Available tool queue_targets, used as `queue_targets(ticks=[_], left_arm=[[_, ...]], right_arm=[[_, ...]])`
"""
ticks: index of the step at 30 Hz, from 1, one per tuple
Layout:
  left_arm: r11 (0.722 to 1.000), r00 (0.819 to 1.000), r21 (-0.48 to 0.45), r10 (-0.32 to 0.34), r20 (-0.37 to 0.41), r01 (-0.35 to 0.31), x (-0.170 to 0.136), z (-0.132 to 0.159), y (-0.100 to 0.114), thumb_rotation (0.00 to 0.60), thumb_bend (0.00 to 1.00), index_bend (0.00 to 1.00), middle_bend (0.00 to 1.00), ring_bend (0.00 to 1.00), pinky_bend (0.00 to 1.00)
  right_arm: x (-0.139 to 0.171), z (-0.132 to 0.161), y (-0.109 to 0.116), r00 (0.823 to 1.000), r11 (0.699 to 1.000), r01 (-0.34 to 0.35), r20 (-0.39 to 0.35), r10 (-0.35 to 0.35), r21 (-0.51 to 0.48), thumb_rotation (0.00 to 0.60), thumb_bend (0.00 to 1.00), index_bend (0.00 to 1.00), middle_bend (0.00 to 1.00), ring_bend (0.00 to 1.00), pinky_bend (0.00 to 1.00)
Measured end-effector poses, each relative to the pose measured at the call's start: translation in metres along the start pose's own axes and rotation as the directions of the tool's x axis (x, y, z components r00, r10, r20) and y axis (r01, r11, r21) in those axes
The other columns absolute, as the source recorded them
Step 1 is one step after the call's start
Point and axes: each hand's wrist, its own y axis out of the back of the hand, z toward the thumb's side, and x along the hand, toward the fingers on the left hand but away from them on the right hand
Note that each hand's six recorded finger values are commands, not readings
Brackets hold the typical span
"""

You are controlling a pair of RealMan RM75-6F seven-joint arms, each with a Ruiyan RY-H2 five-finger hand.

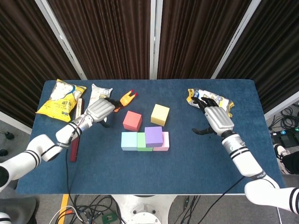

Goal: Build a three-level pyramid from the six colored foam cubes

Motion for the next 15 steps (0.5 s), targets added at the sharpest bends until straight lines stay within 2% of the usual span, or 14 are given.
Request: queue_targets(ticks=[5, 15], left_arm=[[1.000, 1.000, -0.006, -0.002, 0.008, 0.002, 0.015, 0.009, -0.008, 0.600, 0.09, 0.21, 0.17, 0.19, 0.25], [0.995, 1.000, -0.096, 0.002, 0.029, 0.001, 0.041, 0.031, -0.014, 0.600, 0.09, 0.21, 0.17, 0.19, 0.25]], right_arm=[[-0.002, -0.003, -0.002, 1.000, 1.000, -0.006, 0.006, 0.006, -0.004, 0.600, 0.12, 0.00, 0.15, 0.00, 0.00], [-0.001, -0.010, -0.004, 1.000, 1.000, -0.007, 0.022, 0.007, -0.011, 0.600, 0.12, 0.00, 0.15, 0.00, 0.00]])
